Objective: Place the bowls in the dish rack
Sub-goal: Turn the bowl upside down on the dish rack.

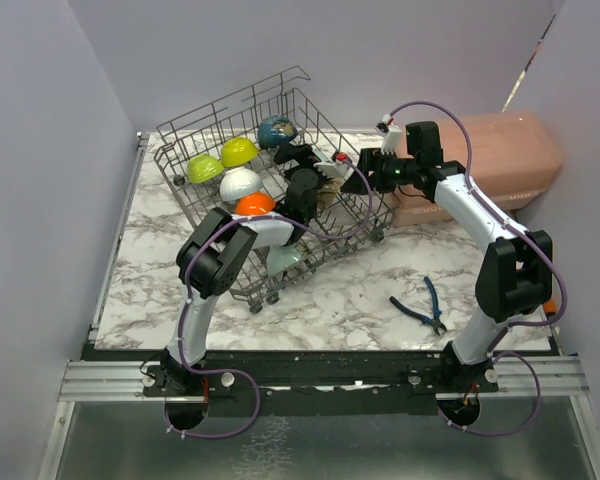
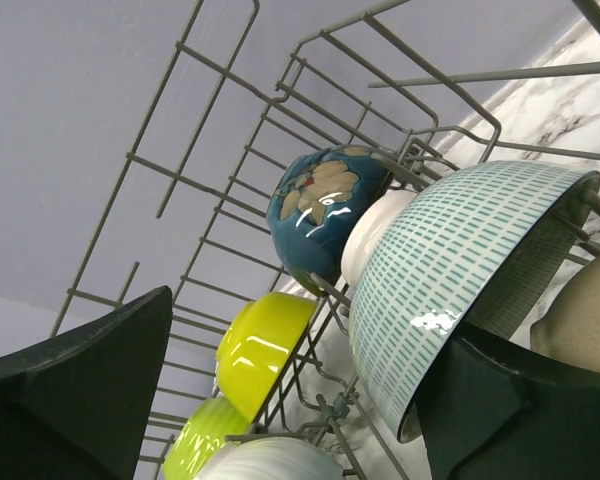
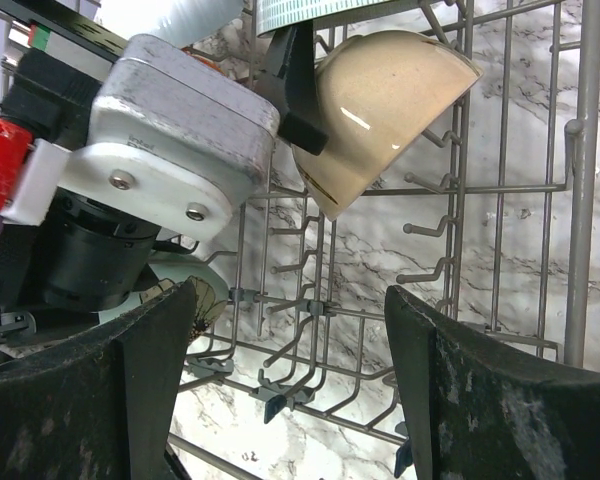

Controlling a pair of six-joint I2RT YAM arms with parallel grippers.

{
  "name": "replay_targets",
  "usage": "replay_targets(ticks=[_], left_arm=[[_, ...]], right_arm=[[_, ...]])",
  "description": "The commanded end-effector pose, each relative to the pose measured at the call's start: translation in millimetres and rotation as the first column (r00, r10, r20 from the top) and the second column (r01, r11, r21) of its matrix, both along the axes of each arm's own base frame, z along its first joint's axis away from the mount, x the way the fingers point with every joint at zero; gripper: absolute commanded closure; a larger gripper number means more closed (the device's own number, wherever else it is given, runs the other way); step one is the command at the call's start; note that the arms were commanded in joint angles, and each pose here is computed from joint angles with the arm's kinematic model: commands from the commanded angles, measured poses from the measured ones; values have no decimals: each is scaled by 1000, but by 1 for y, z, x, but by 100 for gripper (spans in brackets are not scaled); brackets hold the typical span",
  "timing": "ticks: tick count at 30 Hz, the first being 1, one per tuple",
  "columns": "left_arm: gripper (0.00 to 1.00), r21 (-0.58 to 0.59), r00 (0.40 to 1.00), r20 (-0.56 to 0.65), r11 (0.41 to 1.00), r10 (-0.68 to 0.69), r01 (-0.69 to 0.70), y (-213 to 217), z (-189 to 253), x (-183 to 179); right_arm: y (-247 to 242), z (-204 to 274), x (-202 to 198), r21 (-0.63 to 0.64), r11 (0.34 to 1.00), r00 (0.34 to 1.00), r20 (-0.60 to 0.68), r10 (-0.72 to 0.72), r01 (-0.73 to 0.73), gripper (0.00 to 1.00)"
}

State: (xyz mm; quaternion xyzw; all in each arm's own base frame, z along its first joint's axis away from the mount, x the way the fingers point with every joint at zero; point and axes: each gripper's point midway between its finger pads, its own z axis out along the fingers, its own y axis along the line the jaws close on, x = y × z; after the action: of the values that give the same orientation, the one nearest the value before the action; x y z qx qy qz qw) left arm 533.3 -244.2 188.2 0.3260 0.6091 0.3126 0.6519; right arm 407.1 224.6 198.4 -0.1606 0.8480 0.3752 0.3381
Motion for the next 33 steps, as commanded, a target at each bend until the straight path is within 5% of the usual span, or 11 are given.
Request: replay_targets(ticks=[1, 24, 33], left_arm=[[6, -13, 997, -32, 998, 68, -68, 13, 4, -5], [1, -51, 967, -255, 998, 31, -45, 28, 27, -41], [1, -302, 951, -308, 952, -42, -56, 43, 52, -62]], right_arm=[[5, 27, -6, 30, 999, 998, 57, 22, -24, 20], [13, 28, -1, 66, 996, 998, 29, 50, -52, 20], [17, 19, 7, 67, 996, 999, -13, 52, -51, 25]])
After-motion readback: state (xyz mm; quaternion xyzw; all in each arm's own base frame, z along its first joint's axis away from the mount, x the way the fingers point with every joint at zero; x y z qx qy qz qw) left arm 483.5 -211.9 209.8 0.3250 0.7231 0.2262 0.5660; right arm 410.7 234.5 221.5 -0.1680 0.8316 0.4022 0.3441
